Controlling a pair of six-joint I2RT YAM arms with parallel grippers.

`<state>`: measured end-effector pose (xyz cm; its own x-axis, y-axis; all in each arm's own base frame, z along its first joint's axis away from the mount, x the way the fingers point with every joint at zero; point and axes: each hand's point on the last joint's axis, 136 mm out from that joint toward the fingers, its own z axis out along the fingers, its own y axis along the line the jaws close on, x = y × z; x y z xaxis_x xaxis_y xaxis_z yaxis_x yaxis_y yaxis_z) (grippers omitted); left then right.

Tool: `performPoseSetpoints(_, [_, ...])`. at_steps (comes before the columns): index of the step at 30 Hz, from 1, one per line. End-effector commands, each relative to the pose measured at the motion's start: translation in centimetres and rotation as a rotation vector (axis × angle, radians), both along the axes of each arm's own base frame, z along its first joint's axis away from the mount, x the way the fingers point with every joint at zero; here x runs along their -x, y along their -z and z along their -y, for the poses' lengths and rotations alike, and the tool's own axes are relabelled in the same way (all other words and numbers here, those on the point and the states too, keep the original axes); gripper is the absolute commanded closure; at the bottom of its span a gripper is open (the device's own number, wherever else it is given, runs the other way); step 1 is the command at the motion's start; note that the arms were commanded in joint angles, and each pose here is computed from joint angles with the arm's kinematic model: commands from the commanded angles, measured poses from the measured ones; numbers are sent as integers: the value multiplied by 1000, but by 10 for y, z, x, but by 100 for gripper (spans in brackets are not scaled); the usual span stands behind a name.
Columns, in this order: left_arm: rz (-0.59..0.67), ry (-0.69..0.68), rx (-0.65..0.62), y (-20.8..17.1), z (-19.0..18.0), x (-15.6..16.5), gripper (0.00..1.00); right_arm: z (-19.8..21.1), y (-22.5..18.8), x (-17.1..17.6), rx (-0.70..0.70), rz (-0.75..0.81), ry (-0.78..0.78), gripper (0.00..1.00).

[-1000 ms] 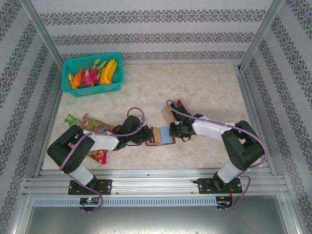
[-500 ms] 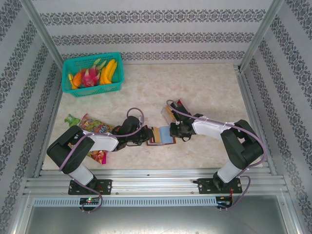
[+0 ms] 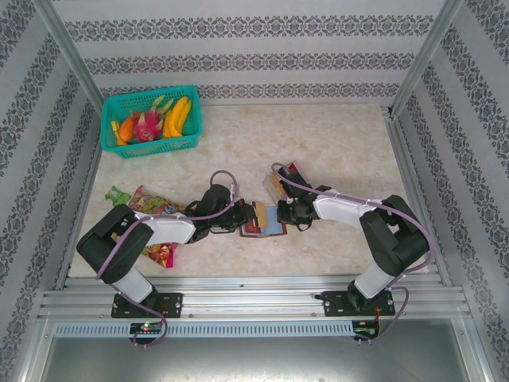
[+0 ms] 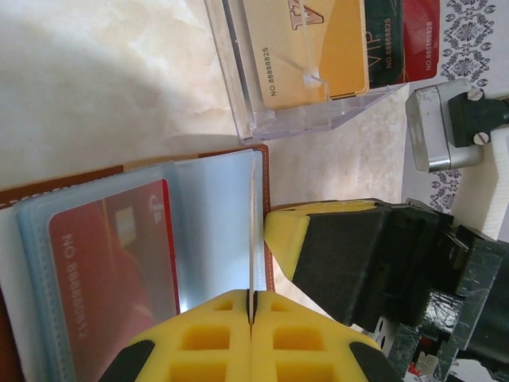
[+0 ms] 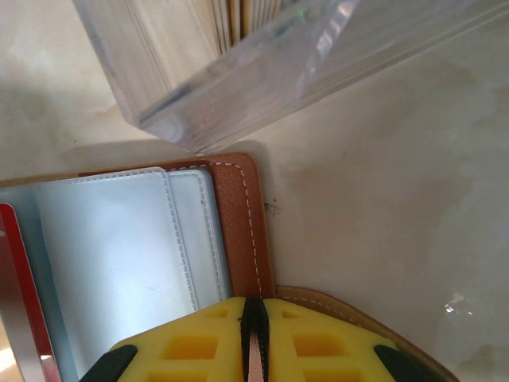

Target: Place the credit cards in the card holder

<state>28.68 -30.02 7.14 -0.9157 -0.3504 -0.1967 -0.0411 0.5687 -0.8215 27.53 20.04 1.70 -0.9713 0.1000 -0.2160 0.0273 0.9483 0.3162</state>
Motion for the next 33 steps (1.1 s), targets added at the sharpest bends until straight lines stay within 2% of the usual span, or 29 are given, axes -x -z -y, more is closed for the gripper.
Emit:
performPoseSetpoints(1, [-49,-8,-28,15,2,3,100,12,20,9,42,-53,15,83])
performPoseSetpoints(17, [-79,-31,-132,35,-7,14,100,12,21,10,37,-56,16,83])
performPoseSetpoints(21, [-64,-23,-67,38,11,9,100,9,24,11,30,-67,11,83])
performPoseSetpoints(23, [-65,-18,-77,39,16,6,100,9,23,12,27,-68,12,84])
performPoseSetpoints(26, [-24,-17,-39,28,23,-1,100,8,24,12,27,-69,9,83])
performPoseSetpoints(33, [-44,-4,-75,37,18,6,99,8,24,12,32,-73,3,83])
